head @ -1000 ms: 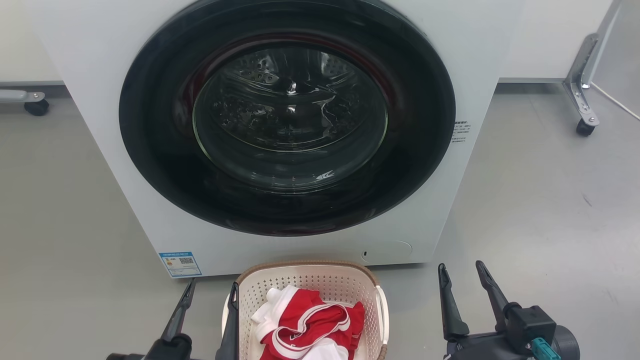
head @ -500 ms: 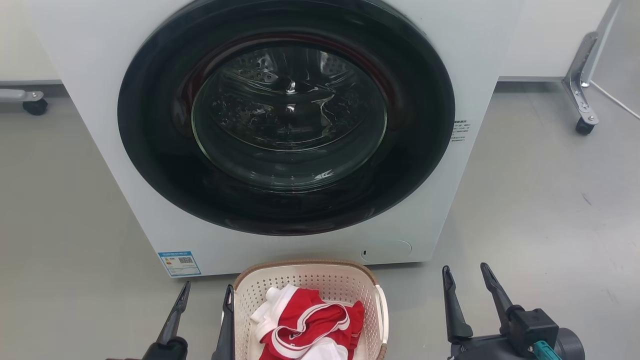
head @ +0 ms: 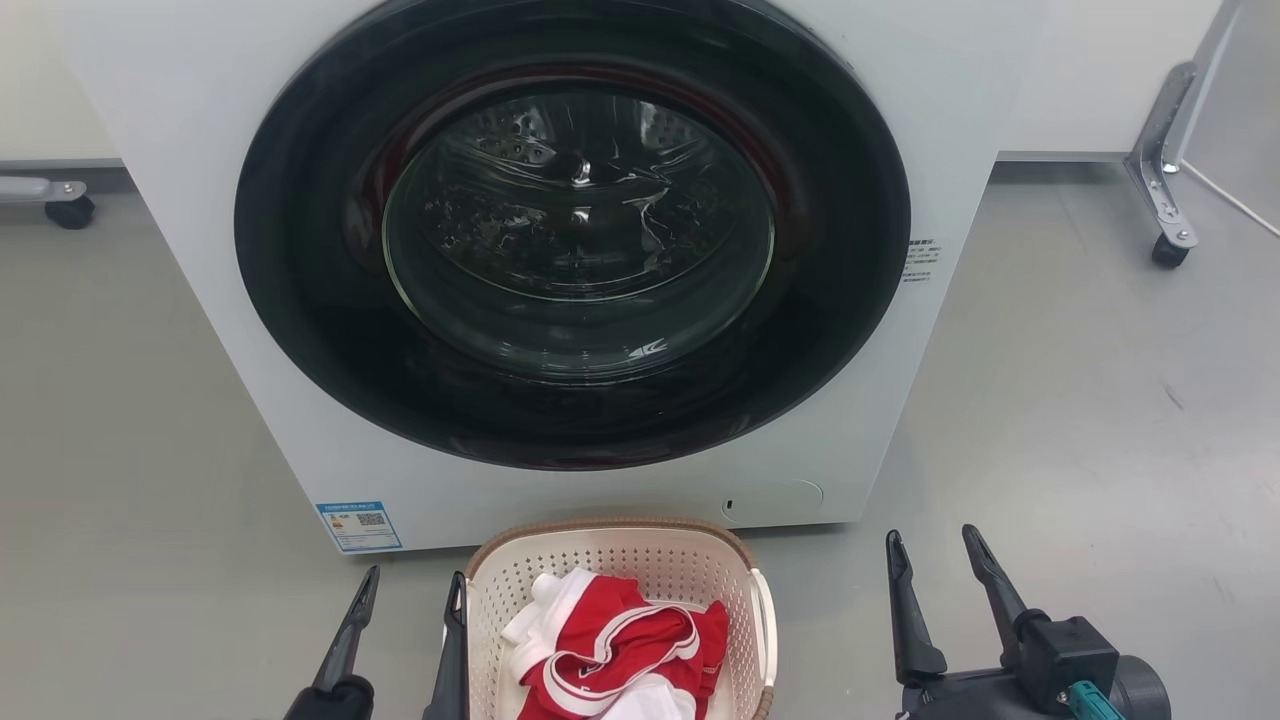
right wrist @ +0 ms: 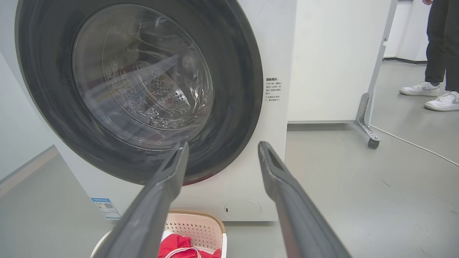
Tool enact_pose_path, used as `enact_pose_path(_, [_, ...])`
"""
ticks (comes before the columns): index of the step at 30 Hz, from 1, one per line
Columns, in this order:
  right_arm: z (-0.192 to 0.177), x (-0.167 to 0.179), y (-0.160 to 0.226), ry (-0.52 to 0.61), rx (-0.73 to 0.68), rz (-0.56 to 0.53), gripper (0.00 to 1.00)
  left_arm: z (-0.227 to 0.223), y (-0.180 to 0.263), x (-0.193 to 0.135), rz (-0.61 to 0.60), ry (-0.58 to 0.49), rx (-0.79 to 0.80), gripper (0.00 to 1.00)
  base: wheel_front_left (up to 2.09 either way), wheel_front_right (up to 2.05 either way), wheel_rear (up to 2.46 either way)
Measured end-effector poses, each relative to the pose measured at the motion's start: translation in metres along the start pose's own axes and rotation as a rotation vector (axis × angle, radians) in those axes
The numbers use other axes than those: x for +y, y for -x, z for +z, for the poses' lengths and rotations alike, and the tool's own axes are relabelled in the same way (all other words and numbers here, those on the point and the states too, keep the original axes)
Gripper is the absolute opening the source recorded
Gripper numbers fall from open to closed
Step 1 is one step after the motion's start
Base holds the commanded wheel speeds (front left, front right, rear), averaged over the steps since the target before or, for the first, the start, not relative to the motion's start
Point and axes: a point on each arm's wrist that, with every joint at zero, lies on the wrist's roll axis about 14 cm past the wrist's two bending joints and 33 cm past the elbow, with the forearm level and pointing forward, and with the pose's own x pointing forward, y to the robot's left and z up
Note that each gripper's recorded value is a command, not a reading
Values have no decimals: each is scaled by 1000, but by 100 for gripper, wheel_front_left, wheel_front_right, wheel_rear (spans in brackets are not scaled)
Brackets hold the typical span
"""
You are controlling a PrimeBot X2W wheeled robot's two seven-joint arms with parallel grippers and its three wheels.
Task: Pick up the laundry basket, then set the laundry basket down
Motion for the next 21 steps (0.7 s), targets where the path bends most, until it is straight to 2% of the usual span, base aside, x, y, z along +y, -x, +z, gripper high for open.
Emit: enact_pose_path(21, [-6, -3, -8, -16, 13, -9, 100, -5, -8, 0, 7, 15, 14, 100, 0, 0, 0])
